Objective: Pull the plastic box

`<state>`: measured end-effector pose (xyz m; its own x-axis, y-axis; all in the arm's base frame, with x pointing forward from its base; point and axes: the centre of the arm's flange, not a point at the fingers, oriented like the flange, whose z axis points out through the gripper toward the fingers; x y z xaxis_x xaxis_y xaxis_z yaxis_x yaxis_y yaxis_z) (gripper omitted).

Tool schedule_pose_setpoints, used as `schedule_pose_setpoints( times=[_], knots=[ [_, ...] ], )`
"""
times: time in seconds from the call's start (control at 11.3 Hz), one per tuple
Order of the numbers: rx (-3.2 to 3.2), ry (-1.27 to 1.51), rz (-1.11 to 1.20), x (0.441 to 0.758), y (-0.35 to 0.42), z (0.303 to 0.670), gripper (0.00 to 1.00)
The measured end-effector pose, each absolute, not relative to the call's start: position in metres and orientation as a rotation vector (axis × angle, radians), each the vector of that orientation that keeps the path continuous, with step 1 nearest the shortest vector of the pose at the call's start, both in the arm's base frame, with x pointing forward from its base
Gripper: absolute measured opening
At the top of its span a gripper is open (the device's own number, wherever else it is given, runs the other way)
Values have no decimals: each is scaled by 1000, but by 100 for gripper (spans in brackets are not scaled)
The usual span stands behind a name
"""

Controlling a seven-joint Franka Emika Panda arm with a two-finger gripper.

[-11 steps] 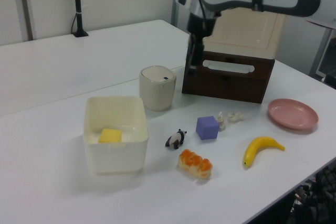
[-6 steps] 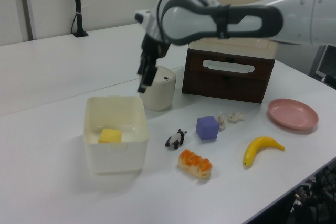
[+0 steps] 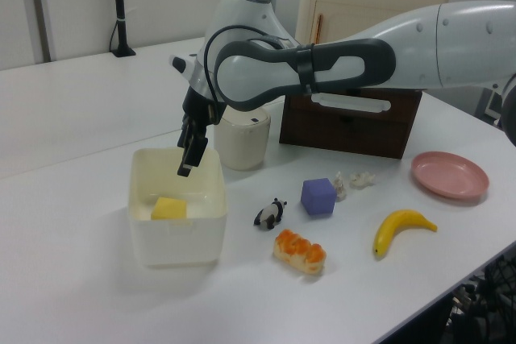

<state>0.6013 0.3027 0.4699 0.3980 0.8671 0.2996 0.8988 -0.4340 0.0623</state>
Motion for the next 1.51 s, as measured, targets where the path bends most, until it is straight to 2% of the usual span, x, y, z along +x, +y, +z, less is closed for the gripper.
schedule_pose_setpoints(
  times=[0.35, 0.71, 1.06, 1.51],
  knots=[
    [-2538, -1601, -389, 602, 300, 454, 100],
    [-2568, -1595, -210, 593, 282, 425, 100],
    [-2624, -1605, -66, 587, 250, 418, 100],
    [-2640, -1635, -18, 582, 243, 406, 100]
  ],
)
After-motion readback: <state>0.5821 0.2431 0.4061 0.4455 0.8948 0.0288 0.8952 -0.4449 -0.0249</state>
